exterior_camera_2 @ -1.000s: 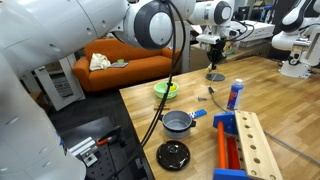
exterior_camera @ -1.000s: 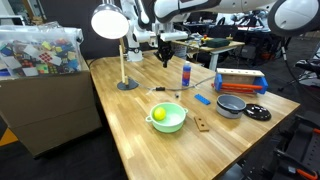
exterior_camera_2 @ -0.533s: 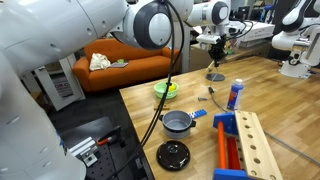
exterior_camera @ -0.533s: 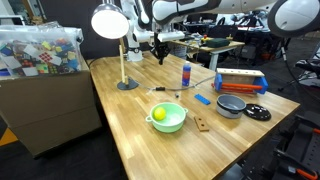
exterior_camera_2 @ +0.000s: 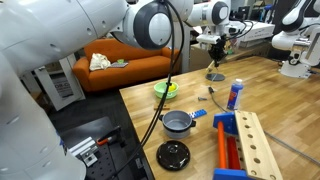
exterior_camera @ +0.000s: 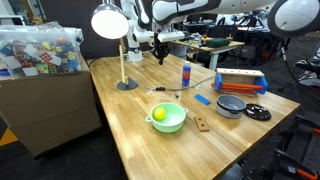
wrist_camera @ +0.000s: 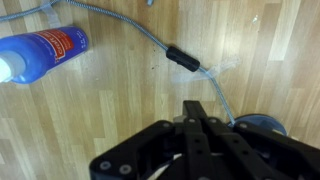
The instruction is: Turn off the desk lamp
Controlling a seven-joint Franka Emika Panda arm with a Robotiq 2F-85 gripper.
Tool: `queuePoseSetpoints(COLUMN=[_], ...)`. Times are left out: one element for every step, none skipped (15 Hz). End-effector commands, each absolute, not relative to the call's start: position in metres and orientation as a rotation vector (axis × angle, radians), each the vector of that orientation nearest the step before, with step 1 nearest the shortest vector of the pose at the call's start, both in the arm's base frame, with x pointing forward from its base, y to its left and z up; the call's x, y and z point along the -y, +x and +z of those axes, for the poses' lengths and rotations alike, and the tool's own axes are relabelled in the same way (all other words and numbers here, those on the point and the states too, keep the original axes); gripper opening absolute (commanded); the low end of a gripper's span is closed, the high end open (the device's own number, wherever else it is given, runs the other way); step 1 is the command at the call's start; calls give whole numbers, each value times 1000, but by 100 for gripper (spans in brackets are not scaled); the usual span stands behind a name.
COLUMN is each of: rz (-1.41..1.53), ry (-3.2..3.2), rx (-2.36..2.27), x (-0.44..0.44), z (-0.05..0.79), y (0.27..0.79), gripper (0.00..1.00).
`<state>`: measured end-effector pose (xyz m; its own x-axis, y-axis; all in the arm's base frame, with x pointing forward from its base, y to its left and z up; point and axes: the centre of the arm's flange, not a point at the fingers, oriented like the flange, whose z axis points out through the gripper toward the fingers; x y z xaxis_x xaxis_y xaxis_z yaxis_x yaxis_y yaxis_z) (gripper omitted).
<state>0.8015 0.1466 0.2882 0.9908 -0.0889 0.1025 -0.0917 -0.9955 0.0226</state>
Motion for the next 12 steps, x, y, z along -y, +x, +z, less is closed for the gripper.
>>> queuePoseSetpoints(rz=[169, 170, 173, 163, 146, 130, 115, 100, 85, 74, 63, 57], ry=[3113, 3114, 3097, 3092, 3088, 3084, 3082, 3081, 3078, 3077, 3075, 3075], rx=[149, 152, 153, 155, 152, 150, 146, 142, 139, 137, 136, 135], x=[-147, -148, -149, -149, -151, -151, -152, -153, -154, -154, -155, -155], z=[286, 284, 281, 275, 269, 260, 252, 244, 235, 228, 223, 219], y=[809, 814, 820, 824, 826, 829, 832, 834, 835, 838, 840, 843], gripper=[0, 0, 0, 0, 0, 0, 0, 0, 0, 0, 0, 0])
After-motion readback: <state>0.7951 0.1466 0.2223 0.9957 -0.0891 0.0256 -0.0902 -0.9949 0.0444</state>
